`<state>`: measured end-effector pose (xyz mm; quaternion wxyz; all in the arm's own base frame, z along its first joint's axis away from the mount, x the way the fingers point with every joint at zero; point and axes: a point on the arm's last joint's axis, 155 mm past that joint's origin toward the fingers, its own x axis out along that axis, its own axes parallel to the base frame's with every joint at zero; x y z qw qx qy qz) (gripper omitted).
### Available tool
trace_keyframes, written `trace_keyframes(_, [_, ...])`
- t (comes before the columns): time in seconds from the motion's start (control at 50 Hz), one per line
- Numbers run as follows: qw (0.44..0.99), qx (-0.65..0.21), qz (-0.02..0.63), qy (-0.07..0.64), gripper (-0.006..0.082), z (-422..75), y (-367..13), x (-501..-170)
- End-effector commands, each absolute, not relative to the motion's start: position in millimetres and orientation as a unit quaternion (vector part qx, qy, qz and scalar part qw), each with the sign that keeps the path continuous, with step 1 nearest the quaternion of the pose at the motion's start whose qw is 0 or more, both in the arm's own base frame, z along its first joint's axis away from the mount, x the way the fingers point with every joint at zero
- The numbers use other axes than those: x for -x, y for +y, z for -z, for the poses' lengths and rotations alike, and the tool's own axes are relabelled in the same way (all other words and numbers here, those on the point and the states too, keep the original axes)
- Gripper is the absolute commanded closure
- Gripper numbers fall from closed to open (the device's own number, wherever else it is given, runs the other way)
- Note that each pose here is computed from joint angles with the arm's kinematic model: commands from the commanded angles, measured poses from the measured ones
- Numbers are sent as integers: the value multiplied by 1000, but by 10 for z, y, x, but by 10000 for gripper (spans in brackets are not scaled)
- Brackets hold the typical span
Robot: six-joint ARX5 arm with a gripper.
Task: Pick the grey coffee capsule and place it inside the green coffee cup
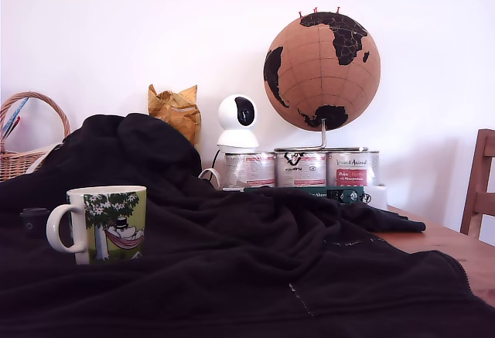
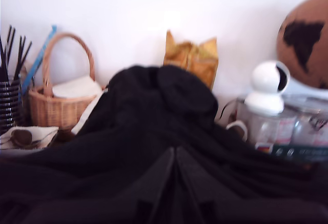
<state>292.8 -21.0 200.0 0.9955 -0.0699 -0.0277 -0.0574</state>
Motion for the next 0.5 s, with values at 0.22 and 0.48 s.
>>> trace_keyframes(0.22, [993, 14, 60, 105, 532, -1388, -238, -3494])
trace_keyframes(0.48, [981, -5, 67, 183, 153, -902, -253, -3923])
